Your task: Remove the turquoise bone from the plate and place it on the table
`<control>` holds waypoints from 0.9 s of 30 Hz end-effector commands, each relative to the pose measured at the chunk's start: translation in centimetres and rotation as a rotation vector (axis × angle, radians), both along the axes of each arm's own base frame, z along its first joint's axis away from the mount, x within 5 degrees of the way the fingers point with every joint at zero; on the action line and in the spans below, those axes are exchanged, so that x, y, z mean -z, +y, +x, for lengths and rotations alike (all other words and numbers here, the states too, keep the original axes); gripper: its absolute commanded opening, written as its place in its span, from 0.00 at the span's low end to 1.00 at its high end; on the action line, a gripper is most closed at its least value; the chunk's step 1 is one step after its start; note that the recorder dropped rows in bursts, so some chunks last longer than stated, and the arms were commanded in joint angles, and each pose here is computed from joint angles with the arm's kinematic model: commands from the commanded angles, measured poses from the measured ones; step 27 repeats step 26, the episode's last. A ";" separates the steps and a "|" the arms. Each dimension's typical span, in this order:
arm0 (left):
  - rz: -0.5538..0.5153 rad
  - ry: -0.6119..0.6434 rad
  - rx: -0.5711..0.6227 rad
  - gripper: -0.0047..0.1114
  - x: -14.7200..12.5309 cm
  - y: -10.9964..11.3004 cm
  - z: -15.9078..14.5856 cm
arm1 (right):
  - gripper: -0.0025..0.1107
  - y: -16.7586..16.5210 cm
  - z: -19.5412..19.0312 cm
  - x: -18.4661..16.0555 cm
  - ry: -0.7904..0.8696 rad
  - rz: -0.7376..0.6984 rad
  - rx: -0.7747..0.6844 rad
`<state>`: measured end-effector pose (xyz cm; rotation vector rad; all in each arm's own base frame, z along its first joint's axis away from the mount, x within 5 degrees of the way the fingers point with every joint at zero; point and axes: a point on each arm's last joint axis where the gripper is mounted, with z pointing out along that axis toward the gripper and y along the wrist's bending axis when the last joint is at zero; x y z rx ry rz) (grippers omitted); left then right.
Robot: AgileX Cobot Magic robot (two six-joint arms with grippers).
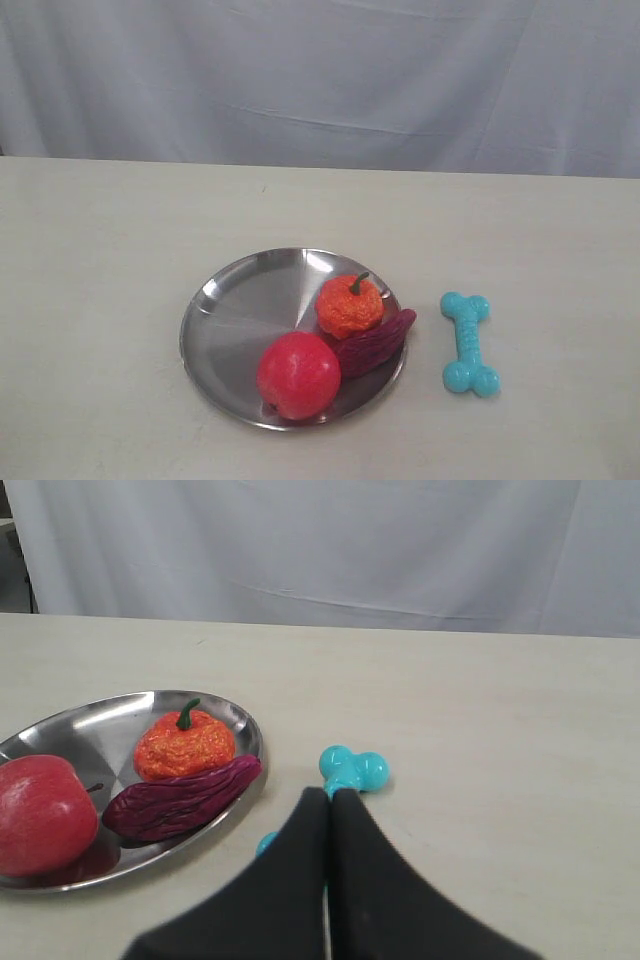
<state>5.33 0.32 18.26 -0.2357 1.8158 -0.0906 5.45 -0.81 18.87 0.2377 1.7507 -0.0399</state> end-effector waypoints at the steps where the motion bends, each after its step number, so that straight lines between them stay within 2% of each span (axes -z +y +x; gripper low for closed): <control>1: -0.005 -0.004 0.005 0.04 0.0 0.0 0.0 | 0.02 0.0 0.0 0.1 -0.002 -0.018 0.002; 27: -0.005 -0.004 0.005 0.04 0.0 0.0 0.0 | 0.02 0.0 -0.1 0.2 0.010 -0.016 0.001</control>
